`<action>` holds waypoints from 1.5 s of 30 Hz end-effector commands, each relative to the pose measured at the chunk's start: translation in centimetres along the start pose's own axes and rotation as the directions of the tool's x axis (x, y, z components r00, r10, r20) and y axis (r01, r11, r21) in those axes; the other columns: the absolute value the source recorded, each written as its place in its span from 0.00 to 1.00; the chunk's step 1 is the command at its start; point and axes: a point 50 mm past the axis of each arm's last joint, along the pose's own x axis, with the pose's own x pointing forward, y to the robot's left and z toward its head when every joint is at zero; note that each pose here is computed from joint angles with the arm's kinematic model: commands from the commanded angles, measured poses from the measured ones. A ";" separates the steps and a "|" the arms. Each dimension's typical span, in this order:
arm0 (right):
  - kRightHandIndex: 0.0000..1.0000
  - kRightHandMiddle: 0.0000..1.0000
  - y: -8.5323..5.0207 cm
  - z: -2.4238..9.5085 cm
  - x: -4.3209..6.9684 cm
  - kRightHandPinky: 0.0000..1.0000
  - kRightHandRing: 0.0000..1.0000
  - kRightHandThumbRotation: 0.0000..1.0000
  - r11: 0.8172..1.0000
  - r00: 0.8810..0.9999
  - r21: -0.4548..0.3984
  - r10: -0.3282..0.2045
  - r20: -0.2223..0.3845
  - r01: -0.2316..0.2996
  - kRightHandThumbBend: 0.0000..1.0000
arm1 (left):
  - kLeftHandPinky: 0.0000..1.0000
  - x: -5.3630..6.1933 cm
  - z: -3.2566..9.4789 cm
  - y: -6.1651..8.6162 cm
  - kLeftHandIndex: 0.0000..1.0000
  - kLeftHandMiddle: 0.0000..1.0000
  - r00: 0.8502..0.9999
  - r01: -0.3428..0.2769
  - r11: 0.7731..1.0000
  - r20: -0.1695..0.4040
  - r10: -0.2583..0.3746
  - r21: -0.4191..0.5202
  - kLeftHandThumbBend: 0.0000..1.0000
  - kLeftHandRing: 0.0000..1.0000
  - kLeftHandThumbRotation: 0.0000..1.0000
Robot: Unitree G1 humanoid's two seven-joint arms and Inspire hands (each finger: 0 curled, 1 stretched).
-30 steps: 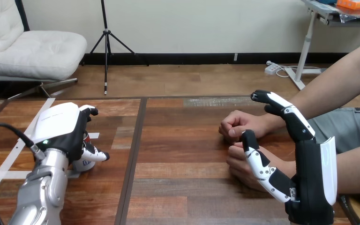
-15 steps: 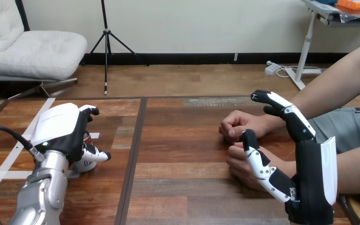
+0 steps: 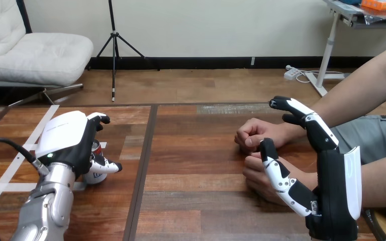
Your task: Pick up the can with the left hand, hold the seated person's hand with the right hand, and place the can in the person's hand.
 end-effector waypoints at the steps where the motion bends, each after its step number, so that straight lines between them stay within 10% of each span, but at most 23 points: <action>1: 0.72 0.79 0.1 0.3 1.6 0.73 0.80 0.26 1.000 0.998 0.009 -0.030 0.063 0.029 0.32 | 0.62 0.5 0.1 1.3 0.79 0.77 0.998 -0.060 0.998 0.025 0.060 0.003 0.78 0.70 0.10; 45: 0.72 0.78 0.2 0.2 1.9 0.70 0.78 0.27 0.999 0.997 0.009 -0.033 0.066 0.032 0.32 | 0.60 0.2 0.4 1.7 0.79 0.78 0.975 -0.181 0.980 0.117 0.190 -0.083 0.75 0.71 0.10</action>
